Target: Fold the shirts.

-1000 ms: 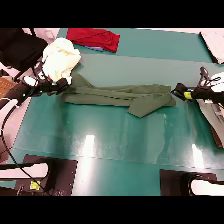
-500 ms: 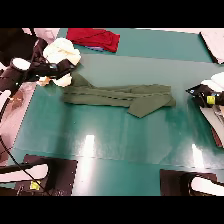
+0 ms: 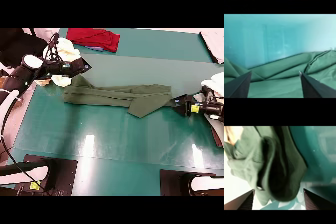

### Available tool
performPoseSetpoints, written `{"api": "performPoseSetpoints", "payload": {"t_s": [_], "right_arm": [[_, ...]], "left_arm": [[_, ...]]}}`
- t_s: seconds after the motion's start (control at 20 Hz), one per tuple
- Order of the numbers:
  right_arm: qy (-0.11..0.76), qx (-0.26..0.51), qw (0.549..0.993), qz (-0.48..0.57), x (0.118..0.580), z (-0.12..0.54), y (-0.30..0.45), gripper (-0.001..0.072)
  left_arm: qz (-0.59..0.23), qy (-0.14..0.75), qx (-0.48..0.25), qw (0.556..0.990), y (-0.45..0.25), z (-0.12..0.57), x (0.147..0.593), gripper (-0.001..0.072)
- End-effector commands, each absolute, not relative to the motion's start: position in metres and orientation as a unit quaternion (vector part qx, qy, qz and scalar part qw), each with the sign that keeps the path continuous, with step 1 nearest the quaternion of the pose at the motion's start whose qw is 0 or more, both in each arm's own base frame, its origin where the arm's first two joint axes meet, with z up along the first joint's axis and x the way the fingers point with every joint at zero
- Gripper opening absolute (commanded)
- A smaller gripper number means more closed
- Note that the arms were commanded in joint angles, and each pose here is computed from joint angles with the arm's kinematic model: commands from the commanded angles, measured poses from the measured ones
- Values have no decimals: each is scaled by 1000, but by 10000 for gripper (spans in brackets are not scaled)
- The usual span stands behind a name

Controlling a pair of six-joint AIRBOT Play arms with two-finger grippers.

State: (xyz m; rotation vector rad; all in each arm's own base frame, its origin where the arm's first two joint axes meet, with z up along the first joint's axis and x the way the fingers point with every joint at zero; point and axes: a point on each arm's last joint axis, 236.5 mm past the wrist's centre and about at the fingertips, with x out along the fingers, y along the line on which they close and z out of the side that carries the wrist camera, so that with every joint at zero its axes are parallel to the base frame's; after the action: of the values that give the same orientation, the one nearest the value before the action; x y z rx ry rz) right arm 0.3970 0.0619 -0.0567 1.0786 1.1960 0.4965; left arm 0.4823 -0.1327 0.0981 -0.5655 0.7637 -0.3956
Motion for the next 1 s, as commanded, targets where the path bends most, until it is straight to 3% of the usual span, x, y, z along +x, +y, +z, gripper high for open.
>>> {"api": "performPoseSetpoints", "payload": {"t_s": [0.0,0.25,0.35,0.4,0.45,0.5,0.55,0.6,0.8,0.95], "right_arm": [[537,455,682,198,408,-77,75,720],[532,420,705,209,454,-71,112,702],[531,417,706,214,472,-67,126,638],[529,413,707,223,479,-64,133,480],[528,406,707,237,484,-58,141,267],[525,400,708,252,486,-50,146,61],[521,392,709,269,488,-38,150,24],[519,381,711,283,486,-27,154,23],[542,264,760,242,461,-5,117,22],[526,202,804,189,448,21,60,21]], "left_arm": [[-193,365,-276,868,-137,100,481,698],[-210,375,-274,860,-152,98,475,697],[-227,382,-261,857,-171,95,470,565],[-236,386,-255,855,-182,91,467,531],[-243,392,-251,851,-193,86,465,530],[-249,399,-247,847,-204,79,463,452],[-260,408,-236,843,-218,67,460,151],[-271,418,-224,838,-235,53,456,32],[-295,483,-212,797,-310,-19,426,31],[-293,469,-216,805,-345,-34,422,31]]}}
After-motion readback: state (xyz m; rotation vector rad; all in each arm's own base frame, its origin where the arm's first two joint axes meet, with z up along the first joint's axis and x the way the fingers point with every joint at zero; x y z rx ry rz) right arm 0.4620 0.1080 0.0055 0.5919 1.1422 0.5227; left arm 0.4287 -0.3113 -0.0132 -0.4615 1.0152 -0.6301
